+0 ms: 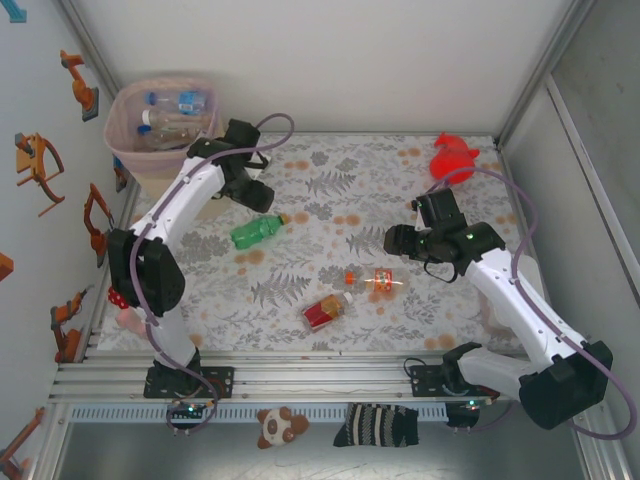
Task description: Put the plastic bottles in the bin
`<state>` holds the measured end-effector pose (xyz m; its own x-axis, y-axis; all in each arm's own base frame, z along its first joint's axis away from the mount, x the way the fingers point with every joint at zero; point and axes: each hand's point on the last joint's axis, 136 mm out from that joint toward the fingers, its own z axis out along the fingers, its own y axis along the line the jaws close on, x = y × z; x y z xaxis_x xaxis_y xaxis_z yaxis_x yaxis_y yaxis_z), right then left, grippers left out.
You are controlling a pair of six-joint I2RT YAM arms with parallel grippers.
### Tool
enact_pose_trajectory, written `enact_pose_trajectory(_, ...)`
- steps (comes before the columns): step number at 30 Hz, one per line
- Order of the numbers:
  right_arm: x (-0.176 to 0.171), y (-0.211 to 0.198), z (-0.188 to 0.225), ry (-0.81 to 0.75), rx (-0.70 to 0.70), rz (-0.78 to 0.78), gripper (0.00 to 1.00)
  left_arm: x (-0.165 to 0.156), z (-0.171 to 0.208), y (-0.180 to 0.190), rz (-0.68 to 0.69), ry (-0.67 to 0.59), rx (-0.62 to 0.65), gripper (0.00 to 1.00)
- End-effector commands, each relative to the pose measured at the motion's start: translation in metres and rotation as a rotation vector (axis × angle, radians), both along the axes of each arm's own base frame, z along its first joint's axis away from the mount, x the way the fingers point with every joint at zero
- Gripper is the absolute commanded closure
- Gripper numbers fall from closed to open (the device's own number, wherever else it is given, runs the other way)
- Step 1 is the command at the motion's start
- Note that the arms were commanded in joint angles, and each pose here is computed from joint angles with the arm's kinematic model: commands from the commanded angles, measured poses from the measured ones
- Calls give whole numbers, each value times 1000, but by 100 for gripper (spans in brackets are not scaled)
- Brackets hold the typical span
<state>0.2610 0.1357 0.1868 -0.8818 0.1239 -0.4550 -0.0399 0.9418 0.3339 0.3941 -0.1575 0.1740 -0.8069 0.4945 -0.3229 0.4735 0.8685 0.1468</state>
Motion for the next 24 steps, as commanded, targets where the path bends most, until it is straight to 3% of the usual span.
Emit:
enact_pose_trajectory(1,2,-1,3,-17,4,0,35,2,-16,-11,-65,31,-14,18)
enact_pose_trajectory(8,0,-3,2,-14,3,-4,34,-2,-59,-27,-118,155,-65,12)
enact_pose_trajectory(15,-4,-6,2,-17,-5,-11,35,-41,-87,-41,-139,303,-164,6)
enact_pose_trajectory(24,-4,-7,0,-13,-5,-12,34,-94,-100,-40,-118,392,-216,1)
